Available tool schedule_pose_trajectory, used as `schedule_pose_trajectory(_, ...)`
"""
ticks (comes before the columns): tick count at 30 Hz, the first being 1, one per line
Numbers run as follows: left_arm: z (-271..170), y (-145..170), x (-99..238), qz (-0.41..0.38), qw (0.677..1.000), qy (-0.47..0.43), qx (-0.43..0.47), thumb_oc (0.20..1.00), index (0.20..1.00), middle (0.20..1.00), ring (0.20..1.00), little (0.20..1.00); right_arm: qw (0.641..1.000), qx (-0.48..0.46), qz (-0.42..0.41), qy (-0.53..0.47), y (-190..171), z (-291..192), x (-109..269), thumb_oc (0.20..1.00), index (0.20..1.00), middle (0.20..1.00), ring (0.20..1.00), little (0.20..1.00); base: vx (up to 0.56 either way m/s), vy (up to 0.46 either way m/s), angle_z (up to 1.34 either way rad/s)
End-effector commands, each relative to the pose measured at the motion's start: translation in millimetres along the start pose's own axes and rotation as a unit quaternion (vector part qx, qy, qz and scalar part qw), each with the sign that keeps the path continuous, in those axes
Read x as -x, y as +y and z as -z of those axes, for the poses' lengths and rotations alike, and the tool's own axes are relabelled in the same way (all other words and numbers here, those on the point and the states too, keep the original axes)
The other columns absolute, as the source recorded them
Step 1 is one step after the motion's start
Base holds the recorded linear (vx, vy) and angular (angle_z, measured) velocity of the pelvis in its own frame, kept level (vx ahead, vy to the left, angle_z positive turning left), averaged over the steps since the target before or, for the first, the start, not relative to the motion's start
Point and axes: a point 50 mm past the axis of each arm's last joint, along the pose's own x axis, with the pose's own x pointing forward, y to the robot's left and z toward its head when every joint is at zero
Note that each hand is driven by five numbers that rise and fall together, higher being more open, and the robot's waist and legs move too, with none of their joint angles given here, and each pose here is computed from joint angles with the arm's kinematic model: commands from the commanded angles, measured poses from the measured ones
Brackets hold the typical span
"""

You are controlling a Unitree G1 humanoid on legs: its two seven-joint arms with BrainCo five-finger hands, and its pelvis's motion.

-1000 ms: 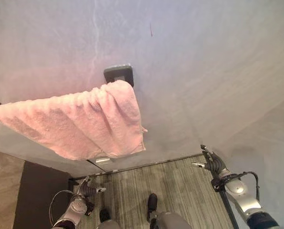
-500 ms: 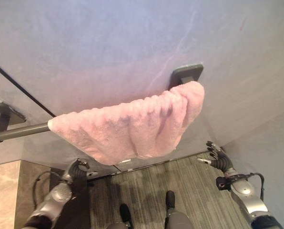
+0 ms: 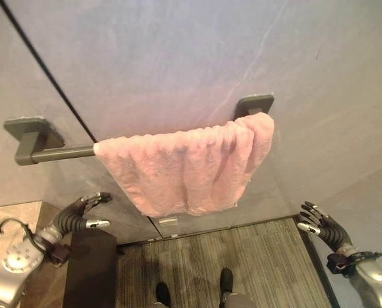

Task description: Put brush and paste in cup on sink, flatten towel.

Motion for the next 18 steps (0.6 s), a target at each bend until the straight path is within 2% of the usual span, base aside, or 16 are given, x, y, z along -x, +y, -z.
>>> schedule_pose_trajectory(1, -43, 16, -20, -0.012, 0.993, -0.115, -0.007, 1.0, 1.0, 1.0, 1.0, 1.0, 0.995, 0.017, -0.042, -0.084, 9, -45, -31, 1.0, 1.0, 1.0, 1.0, 1.0, 0.0, 0.0, 0.0)
schedule_pose_trajectory(4, -55, 2, -35, 0.023, 0.99, -0.137, -0.005, 1.0, 1.0, 1.0, 1.0, 1.0, 0.989, 0.066, -0.087, -0.099, 28, -68, -54, 1.0, 1.0, 1.0, 1.0, 1.0, 0.0, 0.0, 0.0)
schedule_pose_trajectory(7, -58, -5, -42, 0.037, 0.988, -0.147, 0.0, 1.0, 1.0, 1.0, 1.0, 1.0, 0.986, 0.071, -0.105, -0.11, 39, -77, -65, 1.0, 1.0, 1.0, 1.0, 1.0, 0.0, 0.0, 0.0)
schedule_pose_trajectory(8, -66, -13, -52, 0.045, 0.984, -0.173, 0.015, 1.0, 1.0, 1.0, 1.0, 1.0, 0.984, 0.069, -0.116, -0.116, 52, -82, -80, 1.0, 1.0, 1.0, 1.0, 1.0, 0.0, 0.0, 0.0)
schedule_pose_trajectory(11, -69, -18, -56, 0.049, 0.982, -0.183, 0.023, 1.0, 1.0, 1.0, 1.0, 1.0, 0.983, 0.071, -0.116, -0.122, 57, -85, -85, 1.0, 1.0, 1.0, 1.0, 1.0, -0.01, 0.0, -0.01)
schedule_pose_trajectory(13, -84, -38, -64, 0.08, 0.972, -0.221, 0.025, 1.0, 1.0, 1.0, 1.0, 1.0, 0.974, 0.081, -0.146, -0.151, 87, -104, -102, 1.0, 1.0, 1.0, 1.0, 1.0, -0.02, 0.001, -0.08)
schedule_pose_trajectory(16, -90, -47, -70, 0.09, 0.967, -0.236, 0.027, 1.0, 1.0, 1.0, 1.0, 1.0, 0.968, 0.078, -0.164, -0.171, 104, -114, -107, 1.0, 1.0, 1.0, 1.0, 1.0, 0.0, 0.0, -0.09)
schedule_pose_trajectory(18, -90, -60, -77, 0.089, 0.966, -0.243, 0.022, 1.0, 1.0, 1.0, 1.0, 1.0, 0.954, 0.078, -0.205, -0.203, 134, -129, -110, 1.0, 1.0, 1.0, 1.0, 1.0, 0.0, -0.002, -0.04)
